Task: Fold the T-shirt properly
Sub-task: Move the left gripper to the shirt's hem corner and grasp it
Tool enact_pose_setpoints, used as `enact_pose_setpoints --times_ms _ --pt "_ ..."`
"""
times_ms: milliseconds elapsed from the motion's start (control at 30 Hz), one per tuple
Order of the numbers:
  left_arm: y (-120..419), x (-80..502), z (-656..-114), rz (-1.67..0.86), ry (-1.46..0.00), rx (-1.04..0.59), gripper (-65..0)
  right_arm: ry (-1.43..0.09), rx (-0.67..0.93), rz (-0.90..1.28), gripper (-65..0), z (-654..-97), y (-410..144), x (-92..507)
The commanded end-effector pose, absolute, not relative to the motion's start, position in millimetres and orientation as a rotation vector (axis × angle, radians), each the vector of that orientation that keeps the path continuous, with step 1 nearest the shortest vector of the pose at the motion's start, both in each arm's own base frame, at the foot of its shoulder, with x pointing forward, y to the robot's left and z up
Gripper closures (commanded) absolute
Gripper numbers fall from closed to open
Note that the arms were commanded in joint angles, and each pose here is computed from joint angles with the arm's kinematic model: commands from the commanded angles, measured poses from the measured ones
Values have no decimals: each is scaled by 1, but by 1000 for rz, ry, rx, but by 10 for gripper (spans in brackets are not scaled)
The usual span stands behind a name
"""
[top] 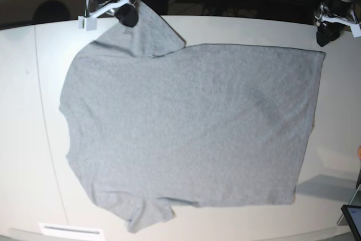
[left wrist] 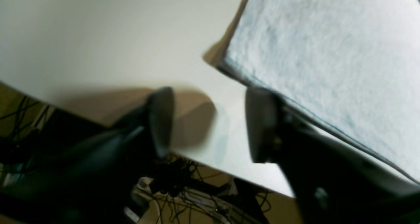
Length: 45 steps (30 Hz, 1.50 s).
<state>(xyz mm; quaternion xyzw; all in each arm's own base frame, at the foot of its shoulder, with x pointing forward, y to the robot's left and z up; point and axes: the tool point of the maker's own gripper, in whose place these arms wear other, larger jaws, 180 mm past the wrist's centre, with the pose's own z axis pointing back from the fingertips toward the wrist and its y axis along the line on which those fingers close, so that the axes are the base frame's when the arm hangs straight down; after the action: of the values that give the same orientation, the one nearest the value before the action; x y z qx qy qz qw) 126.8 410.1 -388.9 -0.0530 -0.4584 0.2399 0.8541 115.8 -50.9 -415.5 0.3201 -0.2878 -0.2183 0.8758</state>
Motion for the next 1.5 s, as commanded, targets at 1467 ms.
enact_pose_setpoints --times_ms 1467 --pt "382 162 -426 543 -892 -252 -317 -589 658 -455 -3 -416 -52 112"
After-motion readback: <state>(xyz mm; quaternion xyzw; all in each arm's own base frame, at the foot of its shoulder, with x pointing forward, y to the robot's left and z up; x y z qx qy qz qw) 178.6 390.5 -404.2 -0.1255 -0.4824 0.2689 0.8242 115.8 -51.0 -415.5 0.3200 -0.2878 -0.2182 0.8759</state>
